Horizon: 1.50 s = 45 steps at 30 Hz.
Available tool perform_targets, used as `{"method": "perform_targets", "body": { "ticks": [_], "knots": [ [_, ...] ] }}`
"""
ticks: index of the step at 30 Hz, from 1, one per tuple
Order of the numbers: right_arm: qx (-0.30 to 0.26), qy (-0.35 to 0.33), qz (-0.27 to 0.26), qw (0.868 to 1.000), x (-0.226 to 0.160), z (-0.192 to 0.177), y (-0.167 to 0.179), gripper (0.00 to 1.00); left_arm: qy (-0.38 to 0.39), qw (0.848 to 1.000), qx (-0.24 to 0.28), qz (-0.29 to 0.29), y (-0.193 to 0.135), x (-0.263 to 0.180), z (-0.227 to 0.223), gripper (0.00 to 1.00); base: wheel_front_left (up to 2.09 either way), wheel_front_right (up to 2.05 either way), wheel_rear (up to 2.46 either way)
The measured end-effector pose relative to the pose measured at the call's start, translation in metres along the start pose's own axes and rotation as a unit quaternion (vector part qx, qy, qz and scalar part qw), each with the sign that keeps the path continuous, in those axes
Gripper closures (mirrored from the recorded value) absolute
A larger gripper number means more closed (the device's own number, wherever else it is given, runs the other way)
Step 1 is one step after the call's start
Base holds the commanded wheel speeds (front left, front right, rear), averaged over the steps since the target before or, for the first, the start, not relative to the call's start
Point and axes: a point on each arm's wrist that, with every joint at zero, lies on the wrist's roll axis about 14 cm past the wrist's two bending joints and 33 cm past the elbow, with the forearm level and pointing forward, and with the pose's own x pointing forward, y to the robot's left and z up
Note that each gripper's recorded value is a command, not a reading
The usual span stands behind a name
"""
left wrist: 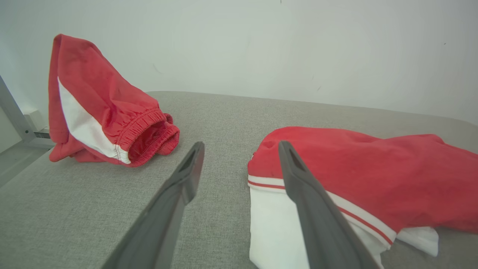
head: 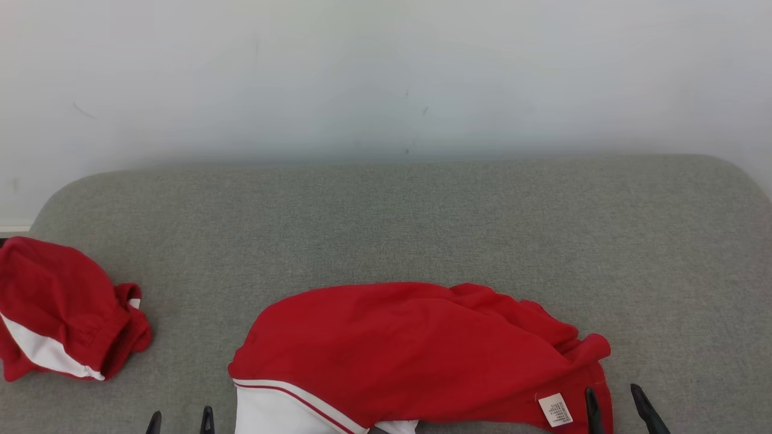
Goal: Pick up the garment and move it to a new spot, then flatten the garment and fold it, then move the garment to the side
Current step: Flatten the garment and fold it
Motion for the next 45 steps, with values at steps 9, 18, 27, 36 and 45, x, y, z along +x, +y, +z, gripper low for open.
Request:
{"method": "perform_targets", "body": {
  "ticks": [9, 18, 27, 36, 45],
  "knots": [
    [-0.019, 0.041, -0.011, 0.999, 0.001, -0.005, -0.011, 0.00, 0.074, 0.997, 0.002, -0.029, -0.014, -0.011, -0.045, 0.00, 0.00, 0.00, 0.00],
    [-0.030, 0.093, -0.003, 0.995, 0.008, -0.008, -0.019, 0.00, 0.172, 0.984, 0.019, -0.050, -0.008, -0.011, -0.100, 0.00, 0.00, 0.00, 0.00],
    [-0.025, 0.114, 0.006, 0.993, 0.017, -0.012, -0.014, 0.00, 0.215, 0.975, 0.018, -0.061, -0.009, 0.012, -0.118, 0.00, 0.00, 0.00, 0.00],
    [-0.021, 0.140, -0.010, 0.990, 0.016, -0.022, -0.024, 0.00, 0.264, 0.961, 0.011, -0.081, -0.019, 0.017, -0.137, 1.00, 0.00, 0.00, 0.00],
    [-0.022, 0.171, -0.008, 0.985, 0.017, -0.030, -0.026, 0.00, 0.295, 0.951, -0.005, -0.089, -0.024, 0.010, -0.145, 1.00, 0.00, 0.00, 0.00]
  ]
}}
